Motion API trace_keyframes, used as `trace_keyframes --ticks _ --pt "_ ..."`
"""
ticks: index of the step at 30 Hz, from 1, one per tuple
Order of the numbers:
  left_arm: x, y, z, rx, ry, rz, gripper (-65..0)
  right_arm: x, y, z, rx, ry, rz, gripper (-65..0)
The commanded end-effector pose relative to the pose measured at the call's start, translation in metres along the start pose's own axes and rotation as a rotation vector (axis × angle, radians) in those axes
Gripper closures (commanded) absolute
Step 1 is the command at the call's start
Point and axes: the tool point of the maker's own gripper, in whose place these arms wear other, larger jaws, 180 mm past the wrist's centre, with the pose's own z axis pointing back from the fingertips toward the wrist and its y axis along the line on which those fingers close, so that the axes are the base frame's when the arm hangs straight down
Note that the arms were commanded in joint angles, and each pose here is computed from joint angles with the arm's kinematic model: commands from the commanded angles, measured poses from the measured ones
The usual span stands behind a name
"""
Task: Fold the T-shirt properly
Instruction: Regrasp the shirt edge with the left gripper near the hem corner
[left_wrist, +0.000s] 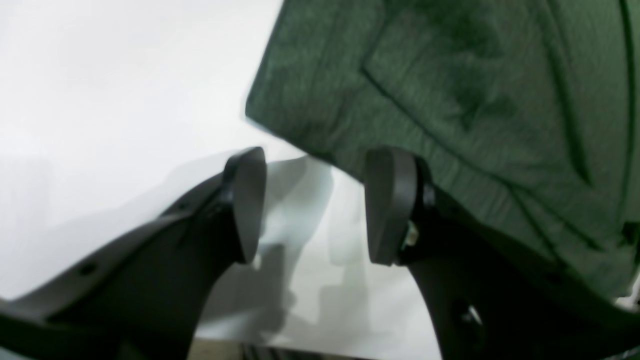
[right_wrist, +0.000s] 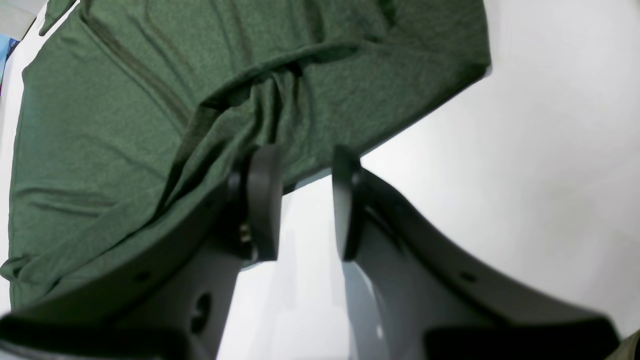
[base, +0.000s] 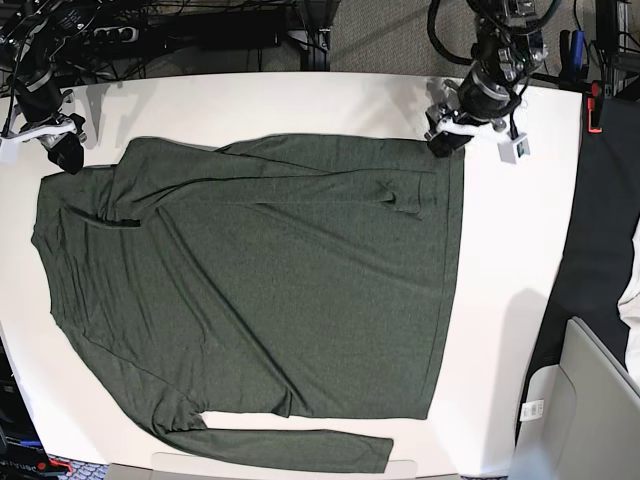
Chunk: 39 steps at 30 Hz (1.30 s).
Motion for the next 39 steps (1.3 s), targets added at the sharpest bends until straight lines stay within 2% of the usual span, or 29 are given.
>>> trace_keyframes --ticks 1,5,17,25,29,35,39 --pt "0.008 -0.005 0.001 -0.029 -0.017 0.024 -31.5 0.015 0.004 0.002 0.017 -0.050 0.020 -18.6" --pt "0.007 -0.003 -0.007 -0.051 0.012 0.086 -31.4 0.015 0.004 0.002 0.018 -0.050 0.018 -18.6" --pt "-0.011 0.010 -0.017 -0.021 0.071 0.114 -31.3 0.015 0.003 0.002 0.015 -0.050 0.019 -18.6" --pt "-0.002 0.002 -0.026 -0.040 0.059 0.118 -30.4 0.015 0.004 0.002 0.014 -0.050 0.016 -18.6" --pt "0.000 0.002 -0.036 -0.042 0.069 0.133 -21.8 0.014 0.003 0.002 0.014 -0.048 0.015 -18.6" --pt "-0.003 0.007 -0.044 -0.029 0.087 0.154 -1.3 0.016 -0.002 0.006 -0.001 -0.060 0.006 -18.6" --pt "0.005 0.004 -0.040 -0.037 0.065 0.136 0.0 0.017 -0.004 0.008 -0.006 -0.062 0.008 -18.6"
